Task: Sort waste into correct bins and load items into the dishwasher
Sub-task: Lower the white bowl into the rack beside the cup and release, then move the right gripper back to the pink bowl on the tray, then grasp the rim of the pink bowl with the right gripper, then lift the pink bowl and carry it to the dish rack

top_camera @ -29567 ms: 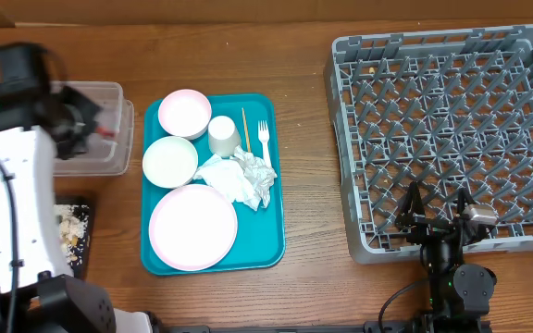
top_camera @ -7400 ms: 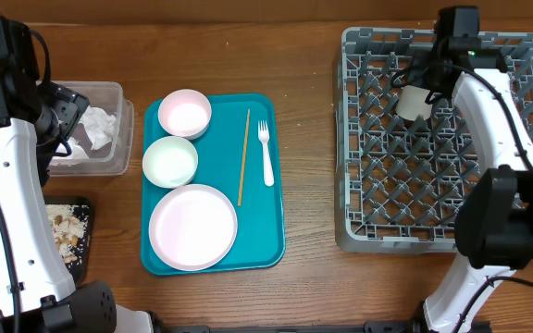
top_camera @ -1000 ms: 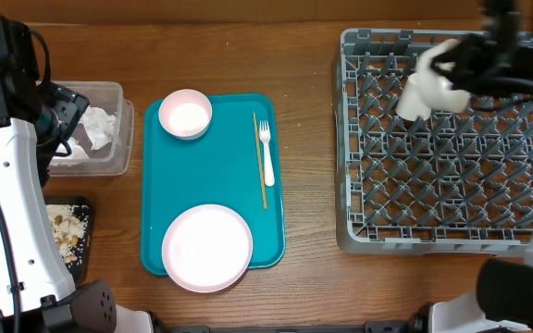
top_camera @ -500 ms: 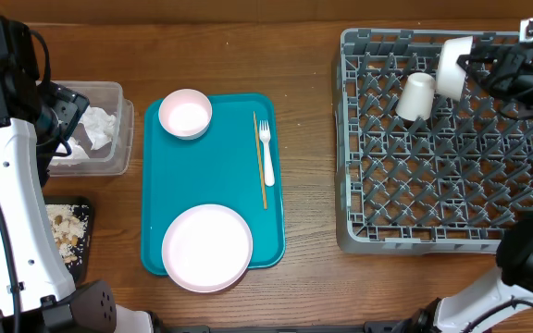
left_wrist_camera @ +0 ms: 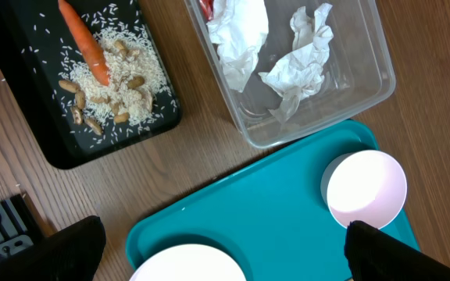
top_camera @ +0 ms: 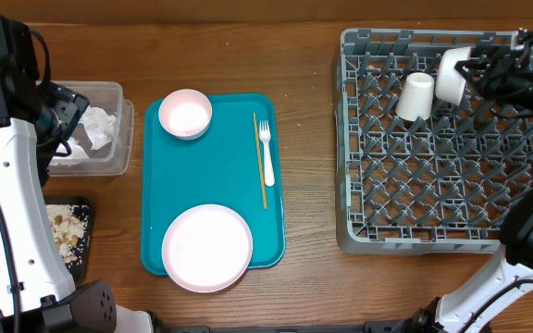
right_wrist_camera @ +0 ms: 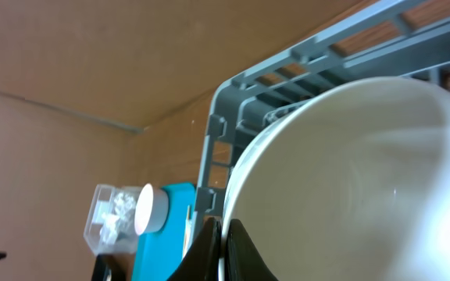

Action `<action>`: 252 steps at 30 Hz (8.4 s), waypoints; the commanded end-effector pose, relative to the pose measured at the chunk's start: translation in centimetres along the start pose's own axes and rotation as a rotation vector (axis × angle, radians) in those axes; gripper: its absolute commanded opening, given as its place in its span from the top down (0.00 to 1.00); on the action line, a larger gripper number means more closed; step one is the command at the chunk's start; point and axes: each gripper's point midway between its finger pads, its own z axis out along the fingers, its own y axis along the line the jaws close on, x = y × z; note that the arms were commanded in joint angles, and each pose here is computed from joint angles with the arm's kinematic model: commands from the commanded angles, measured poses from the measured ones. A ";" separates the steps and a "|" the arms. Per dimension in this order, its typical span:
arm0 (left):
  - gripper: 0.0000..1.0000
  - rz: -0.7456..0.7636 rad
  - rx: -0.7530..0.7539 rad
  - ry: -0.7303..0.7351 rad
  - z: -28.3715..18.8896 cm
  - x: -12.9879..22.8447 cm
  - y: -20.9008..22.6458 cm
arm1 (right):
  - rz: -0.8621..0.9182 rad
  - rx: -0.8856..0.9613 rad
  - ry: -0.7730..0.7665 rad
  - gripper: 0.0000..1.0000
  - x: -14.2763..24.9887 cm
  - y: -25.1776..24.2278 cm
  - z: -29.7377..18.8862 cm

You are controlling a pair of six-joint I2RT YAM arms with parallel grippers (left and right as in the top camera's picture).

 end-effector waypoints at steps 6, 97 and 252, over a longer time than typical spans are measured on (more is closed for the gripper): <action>0.00 -0.025 -0.001 -0.004 0.1 -0.2 -0.1 | 0.088 0.079 -0.060 0.96 -0.9 -2.9 -2.8; 0.00 -0.025 -0.001 -0.004 0.1 -0.2 -0.1 | 0.194 0.571 -0.245 0.45 0.2 8.5 -12.1; 0.00 -0.025 -0.001 -0.004 0.1 -0.2 -0.1 | 0.166 0.085 0.275 0.96 4.9 13.0 -4.7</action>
